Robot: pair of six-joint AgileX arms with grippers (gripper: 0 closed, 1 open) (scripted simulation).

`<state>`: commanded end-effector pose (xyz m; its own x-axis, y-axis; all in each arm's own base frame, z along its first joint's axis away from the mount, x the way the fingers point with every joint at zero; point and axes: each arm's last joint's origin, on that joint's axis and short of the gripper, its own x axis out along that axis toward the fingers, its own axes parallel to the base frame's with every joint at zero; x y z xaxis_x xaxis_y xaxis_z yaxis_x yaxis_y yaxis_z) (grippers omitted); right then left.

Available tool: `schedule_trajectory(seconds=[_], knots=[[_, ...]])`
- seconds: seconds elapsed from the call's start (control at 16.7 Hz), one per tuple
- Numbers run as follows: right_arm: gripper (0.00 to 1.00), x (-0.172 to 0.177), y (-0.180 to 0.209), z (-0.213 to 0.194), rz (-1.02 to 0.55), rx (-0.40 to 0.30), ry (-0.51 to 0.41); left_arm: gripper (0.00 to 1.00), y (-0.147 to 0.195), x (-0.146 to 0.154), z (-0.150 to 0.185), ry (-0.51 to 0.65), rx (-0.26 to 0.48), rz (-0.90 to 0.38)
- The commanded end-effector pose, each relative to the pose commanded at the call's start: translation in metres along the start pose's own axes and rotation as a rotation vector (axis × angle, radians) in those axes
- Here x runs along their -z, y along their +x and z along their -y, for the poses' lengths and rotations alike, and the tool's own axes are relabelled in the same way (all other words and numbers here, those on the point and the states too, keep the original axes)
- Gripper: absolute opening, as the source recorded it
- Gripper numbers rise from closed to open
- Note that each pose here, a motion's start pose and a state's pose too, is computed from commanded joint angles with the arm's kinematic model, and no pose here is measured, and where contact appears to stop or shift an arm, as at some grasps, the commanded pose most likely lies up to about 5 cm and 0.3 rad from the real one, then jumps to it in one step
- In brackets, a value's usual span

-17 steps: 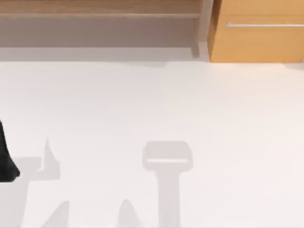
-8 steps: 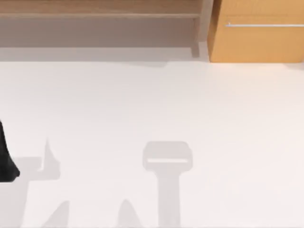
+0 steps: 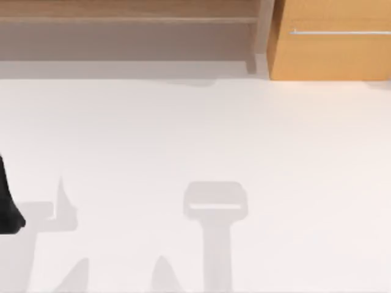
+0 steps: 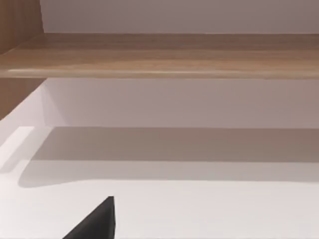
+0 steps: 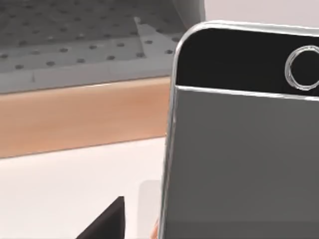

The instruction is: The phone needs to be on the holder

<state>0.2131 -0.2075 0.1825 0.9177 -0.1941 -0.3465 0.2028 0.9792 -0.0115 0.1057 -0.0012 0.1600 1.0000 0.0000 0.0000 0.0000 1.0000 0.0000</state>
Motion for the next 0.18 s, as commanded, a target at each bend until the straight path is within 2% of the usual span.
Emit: schedule_trajectory(seconds=[0.18], knots=[[1.0, 0.0, 0.0, 0.0, 0.0, 0.0, 0.0, 1.0, 0.0, 0.0, 0.0, 0.0, 0.0, 0.0]])
